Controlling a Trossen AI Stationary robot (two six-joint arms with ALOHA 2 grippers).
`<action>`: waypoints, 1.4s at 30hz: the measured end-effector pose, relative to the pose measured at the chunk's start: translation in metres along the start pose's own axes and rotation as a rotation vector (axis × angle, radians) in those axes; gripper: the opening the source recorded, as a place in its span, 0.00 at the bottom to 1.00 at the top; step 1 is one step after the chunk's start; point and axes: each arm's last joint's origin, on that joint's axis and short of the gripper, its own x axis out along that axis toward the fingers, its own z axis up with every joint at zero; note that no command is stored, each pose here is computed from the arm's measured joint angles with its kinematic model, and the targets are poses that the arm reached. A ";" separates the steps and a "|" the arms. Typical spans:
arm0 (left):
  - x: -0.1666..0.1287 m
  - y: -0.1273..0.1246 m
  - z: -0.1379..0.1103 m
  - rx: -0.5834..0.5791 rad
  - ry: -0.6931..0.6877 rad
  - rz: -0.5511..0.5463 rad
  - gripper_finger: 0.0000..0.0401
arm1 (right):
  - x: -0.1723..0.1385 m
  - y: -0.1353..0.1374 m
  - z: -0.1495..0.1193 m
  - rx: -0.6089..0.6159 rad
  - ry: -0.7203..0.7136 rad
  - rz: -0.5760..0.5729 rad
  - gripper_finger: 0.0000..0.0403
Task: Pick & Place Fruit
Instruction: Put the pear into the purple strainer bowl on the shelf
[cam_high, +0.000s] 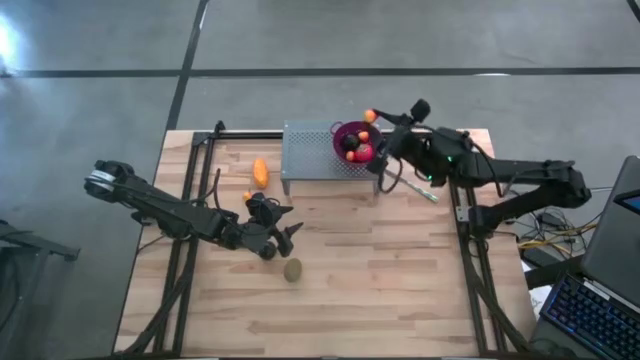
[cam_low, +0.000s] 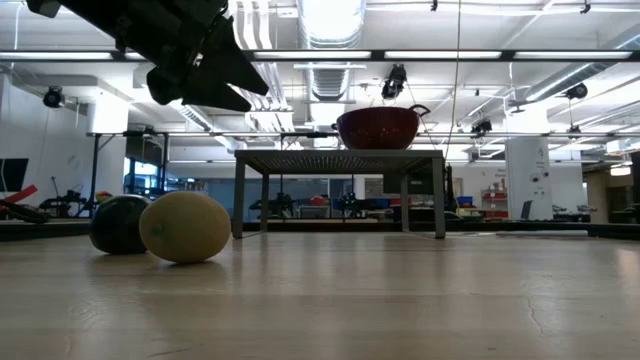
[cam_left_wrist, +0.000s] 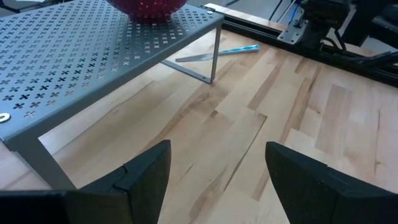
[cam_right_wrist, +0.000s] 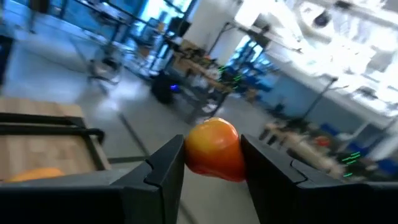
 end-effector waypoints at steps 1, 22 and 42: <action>0.000 0.000 0.000 -0.001 -0.001 -0.001 0.66 | 0.003 -0.004 -0.004 0.023 0.009 0.016 0.35; 0.000 0.000 0.000 -0.001 -0.002 -0.001 0.66 | 0.066 -0.008 -0.090 0.227 0.425 0.170 0.36; 0.000 0.000 0.000 0.000 -0.001 -0.001 0.66 | 0.074 -0.002 -0.117 0.202 0.607 0.180 0.39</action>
